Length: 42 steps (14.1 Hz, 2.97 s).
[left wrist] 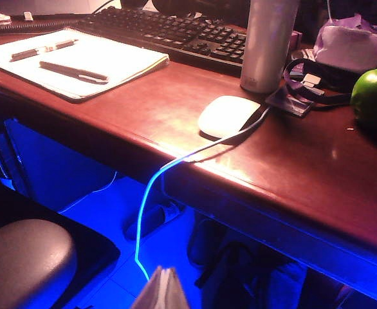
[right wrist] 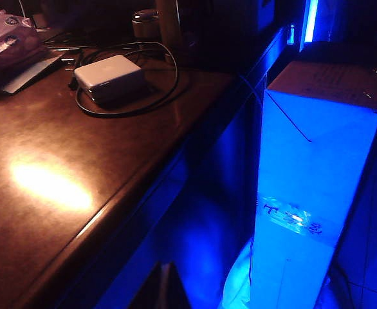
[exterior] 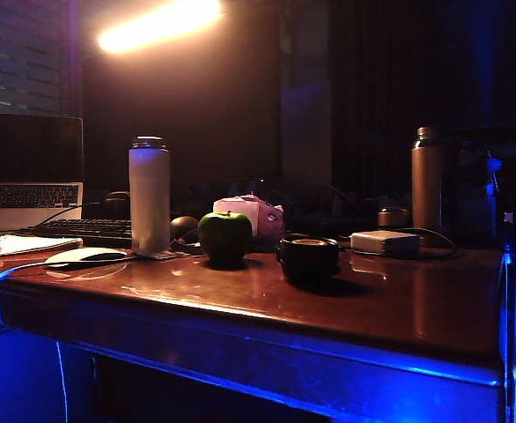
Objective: Stack the black thermos bottle cap from the table onto the green apple.
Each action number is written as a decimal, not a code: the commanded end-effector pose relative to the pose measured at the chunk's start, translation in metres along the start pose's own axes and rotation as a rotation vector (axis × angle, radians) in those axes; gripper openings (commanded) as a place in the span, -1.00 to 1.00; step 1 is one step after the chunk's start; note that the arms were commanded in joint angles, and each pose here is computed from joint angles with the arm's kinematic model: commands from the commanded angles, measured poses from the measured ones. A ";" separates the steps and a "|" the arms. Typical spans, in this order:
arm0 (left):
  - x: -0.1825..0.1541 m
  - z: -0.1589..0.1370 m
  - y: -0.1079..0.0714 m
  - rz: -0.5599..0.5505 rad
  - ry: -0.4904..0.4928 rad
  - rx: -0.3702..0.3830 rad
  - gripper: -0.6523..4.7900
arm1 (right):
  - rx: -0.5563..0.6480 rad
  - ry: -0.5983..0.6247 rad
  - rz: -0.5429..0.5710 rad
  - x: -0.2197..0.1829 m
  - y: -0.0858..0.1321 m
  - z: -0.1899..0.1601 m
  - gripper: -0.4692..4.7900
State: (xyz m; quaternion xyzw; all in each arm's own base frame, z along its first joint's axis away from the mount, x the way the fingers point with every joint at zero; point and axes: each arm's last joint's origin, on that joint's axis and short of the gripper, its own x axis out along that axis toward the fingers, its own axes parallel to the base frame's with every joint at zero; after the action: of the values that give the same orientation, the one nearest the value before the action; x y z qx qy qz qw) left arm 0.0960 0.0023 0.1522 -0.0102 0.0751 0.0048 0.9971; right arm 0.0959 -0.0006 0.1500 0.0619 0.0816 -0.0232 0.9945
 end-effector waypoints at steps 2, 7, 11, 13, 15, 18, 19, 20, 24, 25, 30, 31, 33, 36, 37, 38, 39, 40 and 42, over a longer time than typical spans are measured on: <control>0.000 -0.004 0.000 0.002 0.029 0.002 -0.77 | 0.005 0.000 0.018 0.000 0.000 -0.001 -0.82; -0.007 0.020 -0.001 -0.007 -0.063 -0.139 -0.77 | 0.006 -0.021 0.043 -0.002 0.002 0.006 -0.82; -0.032 0.101 -0.003 -0.021 -0.214 -0.128 -0.77 | 0.058 -0.078 0.083 -0.014 0.006 0.037 -0.82; -0.026 0.149 -0.006 -0.111 -0.188 -0.071 -0.77 | 0.059 -0.138 0.092 -0.019 0.009 0.061 -0.82; -0.008 0.199 -0.011 -0.264 -0.096 -0.009 -0.77 | 0.056 -0.132 0.113 -0.016 0.013 0.087 -0.82; 0.019 0.260 -0.020 -0.566 0.091 0.090 -0.77 | -0.053 -0.037 0.171 0.013 0.023 0.135 -0.82; 0.024 0.271 -0.021 -0.574 0.117 0.102 -0.77 | -0.087 -0.005 0.210 0.027 0.026 0.145 -0.82; 0.029 0.278 -0.023 -0.579 0.127 0.103 -0.77 | -0.104 0.044 0.260 0.044 0.030 0.154 -0.82; 0.041 0.282 -0.035 -0.608 0.170 0.099 -0.77 | -0.158 0.280 0.432 0.118 0.060 0.151 -0.82; 0.040 0.281 -0.039 -0.631 0.184 0.104 -0.77 | -0.178 0.337 0.487 0.135 0.072 0.144 -0.82; 0.038 0.282 -0.048 -0.669 0.173 0.121 -0.77 | -0.207 0.484 0.705 0.180 0.120 0.112 -0.31; 0.039 0.283 -0.048 -0.668 0.162 0.121 -0.77 | -0.239 0.495 0.721 0.181 0.127 0.106 0.19; 0.039 0.284 -0.048 -0.667 0.148 0.123 -0.77 | -0.354 0.497 0.748 0.182 0.138 0.095 1.00; 0.039 0.285 -0.048 -0.667 0.144 0.124 -0.77 | -0.496 0.455 0.727 0.182 0.152 0.088 1.00; 0.039 0.285 -0.048 -0.667 0.143 0.124 -0.77 | -0.498 0.446 0.728 0.184 0.154 0.086 1.00; 0.039 0.285 -0.048 -0.667 0.143 0.124 -0.77 | -0.499 0.448 0.728 0.186 0.154 0.082 1.00; 0.038 0.285 -0.048 -0.668 0.143 0.124 -0.77 | -0.499 0.449 0.737 0.189 0.157 0.078 1.00; 0.038 0.285 -0.048 -0.668 0.143 0.123 -0.77 | -0.498 0.456 0.742 0.192 0.158 0.073 1.00; 0.038 0.285 -0.048 -0.668 0.141 0.124 -0.77 | -0.494 0.455 0.763 0.200 0.161 0.063 1.00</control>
State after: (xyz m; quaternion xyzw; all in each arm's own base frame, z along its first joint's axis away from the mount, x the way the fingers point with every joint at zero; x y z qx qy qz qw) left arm 0.1785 -0.0396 0.4254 0.0241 0.1491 -0.3257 0.9333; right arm 0.3092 0.1420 0.1959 -0.1487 0.2891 0.3681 0.8711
